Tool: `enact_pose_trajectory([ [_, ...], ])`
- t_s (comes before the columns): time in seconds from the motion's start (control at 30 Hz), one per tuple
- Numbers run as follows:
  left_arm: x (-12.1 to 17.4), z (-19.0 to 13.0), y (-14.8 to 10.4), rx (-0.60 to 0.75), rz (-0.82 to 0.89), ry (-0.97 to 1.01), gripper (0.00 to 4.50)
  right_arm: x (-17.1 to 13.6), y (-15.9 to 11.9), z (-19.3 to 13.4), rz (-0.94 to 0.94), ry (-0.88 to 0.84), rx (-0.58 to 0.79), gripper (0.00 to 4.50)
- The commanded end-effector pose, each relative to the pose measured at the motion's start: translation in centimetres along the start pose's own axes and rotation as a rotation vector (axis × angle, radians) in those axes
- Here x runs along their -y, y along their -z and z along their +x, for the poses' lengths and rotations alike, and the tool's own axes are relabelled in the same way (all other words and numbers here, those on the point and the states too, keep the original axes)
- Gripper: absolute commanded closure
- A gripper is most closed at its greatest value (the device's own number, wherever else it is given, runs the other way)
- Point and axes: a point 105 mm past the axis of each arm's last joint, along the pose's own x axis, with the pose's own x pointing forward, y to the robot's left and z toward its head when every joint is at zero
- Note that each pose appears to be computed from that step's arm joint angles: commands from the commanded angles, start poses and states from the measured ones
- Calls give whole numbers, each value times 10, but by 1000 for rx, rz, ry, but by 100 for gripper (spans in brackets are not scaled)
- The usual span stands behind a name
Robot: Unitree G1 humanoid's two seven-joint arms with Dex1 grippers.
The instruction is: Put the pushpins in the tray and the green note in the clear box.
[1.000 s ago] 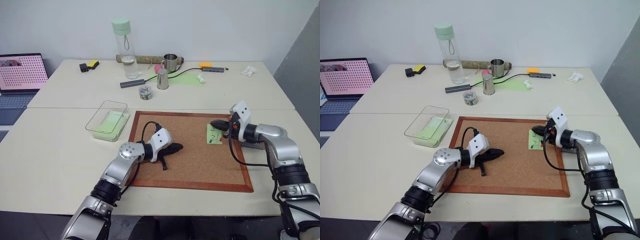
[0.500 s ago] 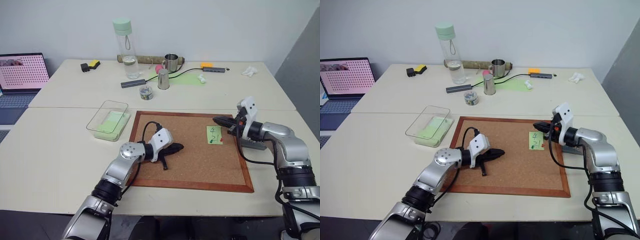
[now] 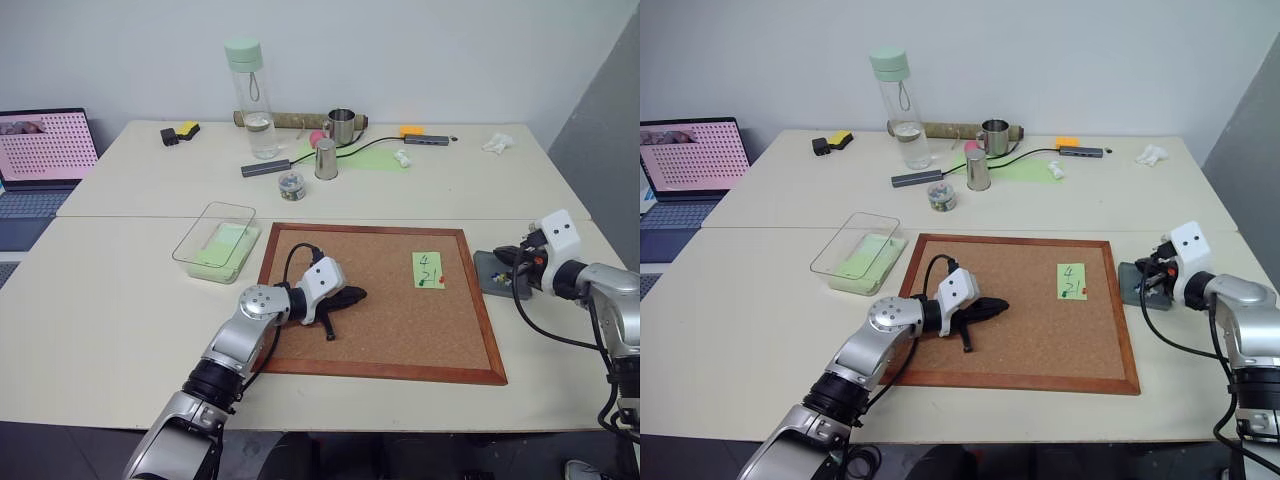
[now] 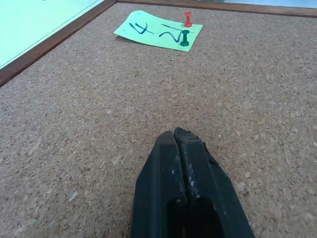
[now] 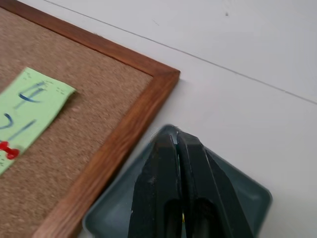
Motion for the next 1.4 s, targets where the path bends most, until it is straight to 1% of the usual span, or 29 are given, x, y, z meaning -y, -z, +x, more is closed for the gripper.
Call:
enact_pose_trajectory([
  [0.03,10,0,29,-110,-45,27,450,15,5,1,7,82,-24,379],
  [0.1,10,0,29,-110,-45,26,450,16,7,2,11,89,-30,335],
  [0.13,10,0,29,-110,-45,26,450,16,7,2,12,88,-29,322],
  [0.17,11,0,30,-110,-45,25,450,16,5,2,18,85,-23,293],
  [0.23,11,-1,30,-111,-46,24,450,16,1,2,13,82,-6,260],
  [0.27,11,-1,30,-112,-45,24,450,16,-3,1,24,79,9,227],
  [0.33,11,-1,30,-113,-46,24,450,17,-11,-3,34,74,44,182],
  [0.37,11,-1,30,-113,-46,24,450,17,-14,-4,38,70,56,174],
  [0.4,11,-1,31,-113,-46,23,450,16,-18,-6,40,62,70,141],
  [0.43,10,-1,31,-113,-46,23,450,13,-22,-8,30,48,83,124],
  [0.47,10,-2,31,-113,-47,23,450,5,-28,-11,5,-3,102,110],
  [0.53,10,-2,31,-115,-47,23,450,-20,-32,-16,-72,-126,117,110],
  [0.63,10,-4,32,-119,-46,25,450,-54,-28,-18,-151,-270,121,110],
  [0.73,10,-4,32,-122,-43,28,450,-80,-22,-11,-164,-343,111,110],
  [0.93,10,-4,32,-124,-41,30,450,-88,-16,8,-148,-336,117,110],
  [1.07,11,-5,32,-125,-41,28,450,-85,-15,15,-121,-322,132,110],
  [1.4,13,-8,35,-133,-45,23,450,-86,-7,20,-78,-325,144,291],
])
